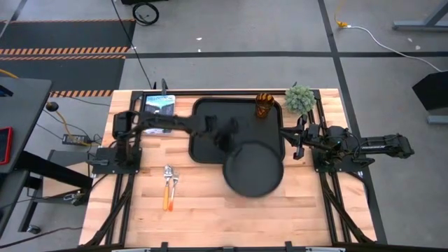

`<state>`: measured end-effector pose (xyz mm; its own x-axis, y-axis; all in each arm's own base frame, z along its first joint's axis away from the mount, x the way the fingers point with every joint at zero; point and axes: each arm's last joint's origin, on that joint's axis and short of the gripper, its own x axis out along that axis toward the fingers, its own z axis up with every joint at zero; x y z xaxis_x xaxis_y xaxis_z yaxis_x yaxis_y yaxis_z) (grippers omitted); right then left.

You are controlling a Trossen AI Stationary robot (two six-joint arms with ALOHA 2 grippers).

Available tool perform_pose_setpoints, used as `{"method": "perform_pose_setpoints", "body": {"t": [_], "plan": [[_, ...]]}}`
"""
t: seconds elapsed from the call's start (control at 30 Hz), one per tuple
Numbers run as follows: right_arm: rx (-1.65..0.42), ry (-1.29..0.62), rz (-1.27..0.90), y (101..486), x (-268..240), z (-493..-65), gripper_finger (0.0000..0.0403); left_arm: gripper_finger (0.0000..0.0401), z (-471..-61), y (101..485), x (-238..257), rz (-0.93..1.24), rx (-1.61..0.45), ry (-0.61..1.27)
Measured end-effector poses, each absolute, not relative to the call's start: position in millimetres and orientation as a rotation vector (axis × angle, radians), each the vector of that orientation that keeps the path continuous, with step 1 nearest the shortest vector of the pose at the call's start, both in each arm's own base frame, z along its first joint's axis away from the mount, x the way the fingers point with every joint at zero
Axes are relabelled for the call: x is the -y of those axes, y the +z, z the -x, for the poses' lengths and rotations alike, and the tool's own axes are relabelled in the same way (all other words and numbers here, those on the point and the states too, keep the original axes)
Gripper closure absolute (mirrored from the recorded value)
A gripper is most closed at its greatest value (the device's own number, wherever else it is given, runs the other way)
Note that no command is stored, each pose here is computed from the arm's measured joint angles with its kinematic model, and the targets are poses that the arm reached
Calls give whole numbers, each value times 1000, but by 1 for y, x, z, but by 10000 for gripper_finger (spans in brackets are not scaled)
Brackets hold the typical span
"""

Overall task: Pick and place plate/cup/fork/spoon on tray
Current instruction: Put the black plate to the bottom of the brown cup on the black tray

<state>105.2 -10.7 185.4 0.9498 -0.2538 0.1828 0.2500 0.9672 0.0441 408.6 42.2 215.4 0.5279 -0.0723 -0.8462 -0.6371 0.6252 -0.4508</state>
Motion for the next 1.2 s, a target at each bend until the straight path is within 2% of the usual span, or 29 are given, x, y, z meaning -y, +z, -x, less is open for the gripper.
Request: {"method": "perform_pose_setpoints", "body": {"t": [0.2,0.43,0.77,1.0,1.2], "plan": [[191,-256,-21,186,11,-105,334,390,-397,214,-109,924,-914,524],[193,-256,-21,186,11,-105,334,390,-383,214,-149,942,-881,597],[197,-256,-21,186,11,-105,334,390,-371,204,-170,908,-931,692],[203,-256,-22,187,11,-105,334,390,-377,179,-173,934,-983,715],[204,-256,-22,187,11,-105,334,387,-384,175,-169,918,-952,728]]}}
